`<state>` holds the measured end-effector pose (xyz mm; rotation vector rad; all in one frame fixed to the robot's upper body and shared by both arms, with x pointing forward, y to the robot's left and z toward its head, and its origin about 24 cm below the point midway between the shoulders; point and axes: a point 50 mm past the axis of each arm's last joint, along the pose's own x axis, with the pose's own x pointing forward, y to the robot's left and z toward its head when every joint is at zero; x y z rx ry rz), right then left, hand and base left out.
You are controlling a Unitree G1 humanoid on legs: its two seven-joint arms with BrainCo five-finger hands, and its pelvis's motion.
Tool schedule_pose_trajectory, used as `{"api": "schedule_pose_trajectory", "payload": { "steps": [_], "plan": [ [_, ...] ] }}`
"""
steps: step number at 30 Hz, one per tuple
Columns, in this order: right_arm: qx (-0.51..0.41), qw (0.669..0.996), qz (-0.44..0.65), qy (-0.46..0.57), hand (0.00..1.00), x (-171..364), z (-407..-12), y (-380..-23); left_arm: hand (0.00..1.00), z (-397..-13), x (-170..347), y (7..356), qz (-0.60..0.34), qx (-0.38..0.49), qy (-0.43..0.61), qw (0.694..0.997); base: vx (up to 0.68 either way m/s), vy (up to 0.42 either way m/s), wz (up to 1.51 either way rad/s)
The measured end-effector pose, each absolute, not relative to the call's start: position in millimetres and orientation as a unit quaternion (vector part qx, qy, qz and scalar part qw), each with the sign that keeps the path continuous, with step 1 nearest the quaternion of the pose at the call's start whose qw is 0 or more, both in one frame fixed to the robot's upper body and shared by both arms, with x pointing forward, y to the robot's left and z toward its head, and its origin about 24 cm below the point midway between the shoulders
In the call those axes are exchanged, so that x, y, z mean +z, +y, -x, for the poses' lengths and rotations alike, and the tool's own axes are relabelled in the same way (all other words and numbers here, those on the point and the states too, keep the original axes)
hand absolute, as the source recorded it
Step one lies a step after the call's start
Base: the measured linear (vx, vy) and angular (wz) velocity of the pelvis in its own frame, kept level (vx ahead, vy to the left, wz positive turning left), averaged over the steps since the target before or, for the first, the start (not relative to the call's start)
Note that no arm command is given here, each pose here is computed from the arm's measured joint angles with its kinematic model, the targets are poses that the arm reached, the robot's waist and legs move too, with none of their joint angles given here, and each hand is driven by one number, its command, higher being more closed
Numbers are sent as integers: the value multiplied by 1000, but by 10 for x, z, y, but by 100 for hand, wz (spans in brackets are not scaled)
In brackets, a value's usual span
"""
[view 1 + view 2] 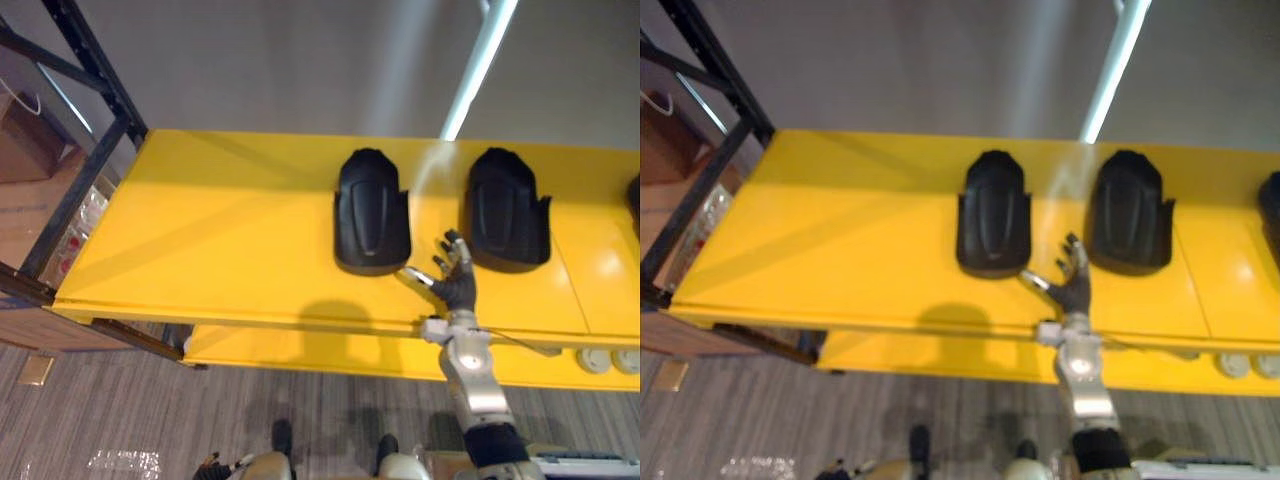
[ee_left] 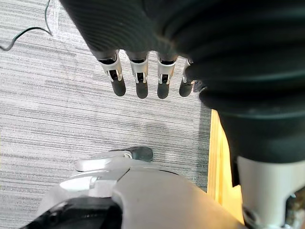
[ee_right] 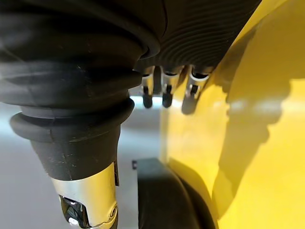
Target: Walk over and take plastic housings, then place them on the shelf
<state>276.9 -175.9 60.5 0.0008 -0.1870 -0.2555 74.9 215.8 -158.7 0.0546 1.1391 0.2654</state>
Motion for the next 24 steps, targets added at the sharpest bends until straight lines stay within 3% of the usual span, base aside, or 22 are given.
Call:
{"api": "schedule_pose_trajectory", "payload": {
  "steps": [24],
  "plan": [
    [-200, 970, -29, -138, 0, 873, -2921, -1809, 0, -939, -1557, 2113, -24, 121, 519, 846, 1, 1, -2]
  ]
}}
